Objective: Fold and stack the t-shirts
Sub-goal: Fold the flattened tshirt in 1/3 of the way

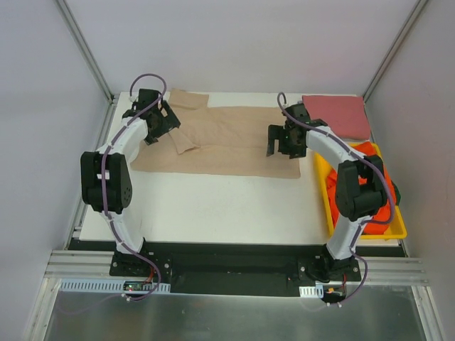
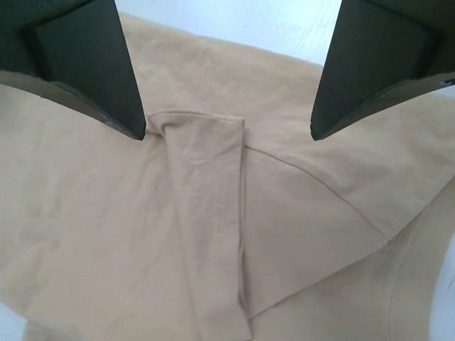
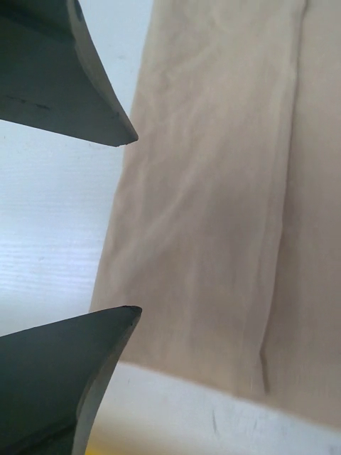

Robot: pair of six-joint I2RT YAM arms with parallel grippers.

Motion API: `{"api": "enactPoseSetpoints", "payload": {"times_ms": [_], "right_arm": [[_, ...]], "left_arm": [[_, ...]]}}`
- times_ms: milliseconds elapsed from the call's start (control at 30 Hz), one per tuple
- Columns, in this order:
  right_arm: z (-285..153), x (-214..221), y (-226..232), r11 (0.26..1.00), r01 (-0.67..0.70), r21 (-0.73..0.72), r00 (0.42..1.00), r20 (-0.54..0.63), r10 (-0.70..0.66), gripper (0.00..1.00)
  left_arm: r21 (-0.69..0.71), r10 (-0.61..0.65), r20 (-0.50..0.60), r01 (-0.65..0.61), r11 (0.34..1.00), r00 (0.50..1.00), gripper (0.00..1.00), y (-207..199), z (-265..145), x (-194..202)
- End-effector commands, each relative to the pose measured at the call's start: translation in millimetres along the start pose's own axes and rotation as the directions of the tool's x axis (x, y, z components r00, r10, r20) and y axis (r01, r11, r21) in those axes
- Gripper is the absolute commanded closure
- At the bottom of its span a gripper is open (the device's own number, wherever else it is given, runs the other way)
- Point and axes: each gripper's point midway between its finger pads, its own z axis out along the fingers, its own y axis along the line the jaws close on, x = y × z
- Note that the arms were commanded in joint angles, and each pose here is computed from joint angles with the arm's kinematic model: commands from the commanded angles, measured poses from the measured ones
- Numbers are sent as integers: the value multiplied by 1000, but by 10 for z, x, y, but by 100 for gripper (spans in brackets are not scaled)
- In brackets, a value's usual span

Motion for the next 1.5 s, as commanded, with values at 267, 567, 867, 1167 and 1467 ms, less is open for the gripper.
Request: {"api": "enactPoseSetpoints", "payload": {"times_ms": [267, 567, 867, 1167, 1467], "right_arm": [[395, 378, 158, 999, -25, -48, 995, -99, 20, 4], [159, 1086, -47, 998, -63, -30, 989, -135, 58, 4], [-266, 1887, -216, 996, -86, -16, 985, -154, 82, 4], [-577, 1747, -15, 992, -18, -126, 999, -37, 13, 4], [-545, 1660, 31, 992, -10, -123, 1000, -30, 7, 4]], "left_arm": [[-80, -207, -236, 194, 978, 949, 1, 662, 428, 671], [-187, -297, -208, 261, 947, 932, 1, 1226, -164, 1351], [-273, -374, -177, 320, 907, 910, 1, 1849, -890, 2193], [19, -335, -144, 341, 940, 931, 1, 1424, -1333, 1991], [111, -192, -288, 232, 966, 938, 4, 918, -1260, 2019]]}}
